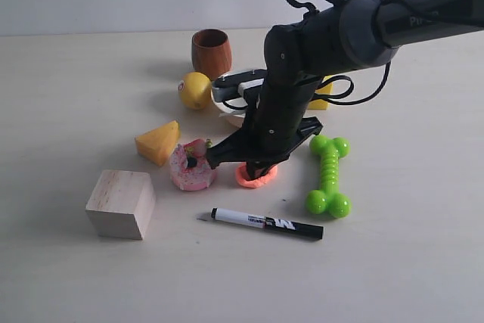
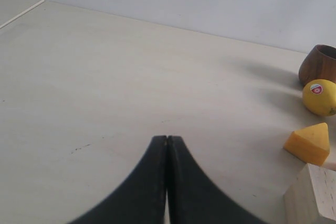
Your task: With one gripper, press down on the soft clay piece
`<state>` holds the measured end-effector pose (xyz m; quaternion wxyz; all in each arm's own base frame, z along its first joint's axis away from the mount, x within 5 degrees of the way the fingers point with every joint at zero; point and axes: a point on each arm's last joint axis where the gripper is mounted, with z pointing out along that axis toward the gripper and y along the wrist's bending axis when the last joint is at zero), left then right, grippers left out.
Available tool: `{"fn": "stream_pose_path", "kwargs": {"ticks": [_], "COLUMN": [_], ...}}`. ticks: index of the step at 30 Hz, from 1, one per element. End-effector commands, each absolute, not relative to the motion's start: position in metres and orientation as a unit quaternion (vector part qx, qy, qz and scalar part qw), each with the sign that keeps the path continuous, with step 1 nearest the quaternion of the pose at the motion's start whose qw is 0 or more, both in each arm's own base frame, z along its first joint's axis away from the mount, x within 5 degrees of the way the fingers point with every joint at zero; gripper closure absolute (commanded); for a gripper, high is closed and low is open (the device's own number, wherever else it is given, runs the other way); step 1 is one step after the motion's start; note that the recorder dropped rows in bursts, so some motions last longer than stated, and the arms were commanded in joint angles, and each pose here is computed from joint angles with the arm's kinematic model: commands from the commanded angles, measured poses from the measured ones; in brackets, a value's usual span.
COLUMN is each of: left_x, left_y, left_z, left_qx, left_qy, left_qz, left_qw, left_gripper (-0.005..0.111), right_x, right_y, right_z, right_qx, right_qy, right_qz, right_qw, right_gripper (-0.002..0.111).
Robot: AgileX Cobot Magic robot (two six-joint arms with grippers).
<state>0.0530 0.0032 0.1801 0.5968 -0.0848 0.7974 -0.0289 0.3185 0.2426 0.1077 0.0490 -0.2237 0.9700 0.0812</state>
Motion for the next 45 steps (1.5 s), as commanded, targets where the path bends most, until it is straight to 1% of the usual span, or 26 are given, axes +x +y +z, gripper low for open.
{"fn": "stream_pose_path", "kwargs": {"ticks": [1, 4, 9, 12, 15, 17, 23, 30, 35, 38, 39, 40, 45], "left_x": [0.053, 0.053, 0.053, 0.053, 0.053, 0.053, 0.053, 0.053, 0.053, 0.053, 0.053, 0.053, 0.053], "left_y": [0.003, 0.003, 0.003, 0.003, 0.003, 0.003, 0.003, 0.003, 0.003, 0.003, 0.003, 0.003, 0.003], "left_z": [0.18, 0.18, 0.18, 0.18, 0.18, 0.18, 0.18, 0.18, 0.18, 0.18, 0.18, 0.18, 0.18], "left_qx": [-0.083, -0.083, -0.083, -0.083, -0.083, -0.083, -0.083, -0.083, -0.083, -0.083, -0.083, -0.083, -0.083], "left_qy": [0.796, 0.796, 0.796, 0.796, 0.796, 0.796, 0.796, 0.796, 0.796, 0.796, 0.796, 0.796, 0.796], "left_qz": [-0.032, -0.032, -0.032, -0.032, -0.032, -0.032, -0.032, -0.032, -0.032, -0.032, -0.032, -0.032, -0.032], "left_qw": [0.599, 0.599, 0.599, 0.599, 0.599, 0.599, 0.599, 0.599, 0.599, 0.599, 0.599, 0.599, 0.599], "left_gripper": [0.107, 0.107, 0.107, 0.107, 0.107, 0.107, 0.107, 0.107, 0.107, 0.107, 0.107, 0.107, 0.107], "right_x": [0.314, 0.315, 0.316, 0.316, 0.316, 0.316, 0.316, 0.316, 0.313, 0.313, 0.314, 0.314, 0.31], "right_y": [0.239, 0.24, 0.24, 0.239, 0.24, 0.24, 0.24, 0.24, 0.238, 0.236, 0.236, 0.235, 0.231], "right_z": [0.104, 0.113, 0.114, 0.116, 0.12, 0.123, 0.129, 0.129, 0.138, 0.145, 0.149, 0.153, 0.188], "right_qx": [-0.238, -0.238, -0.24, -0.24, -0.238, -0.237, -0.236, -0.236, -0.239, -0.249, -0.252, -0.251, -0.252], "right_qy": [0.969, 0.967, 0.967, 0.967, 0.967, 0.967, 0.966, 0.966, 0.966, 0.964, 0.962, 0.962, 0.955], "right_qz": [0.066, 0.071, 0.068, 0.069, 0.074, 0.075, 0.08, 0.08, 0.077, 0.069, 0.068, 0.069, 0.08], "right_qw": [0.03, 0.046, 0.049, 0.048, 0.057, 0.061, 0.07, 0.07, 0.061, 0.07, 0.079, 0.086, 0.133], "right_gripper": [0.104, 0.104, 0.104, 0.097, 0.085, 0.083, 0.083, 0.089, 0.09, 0.101, 0.106, 0.108, 0.108]}}
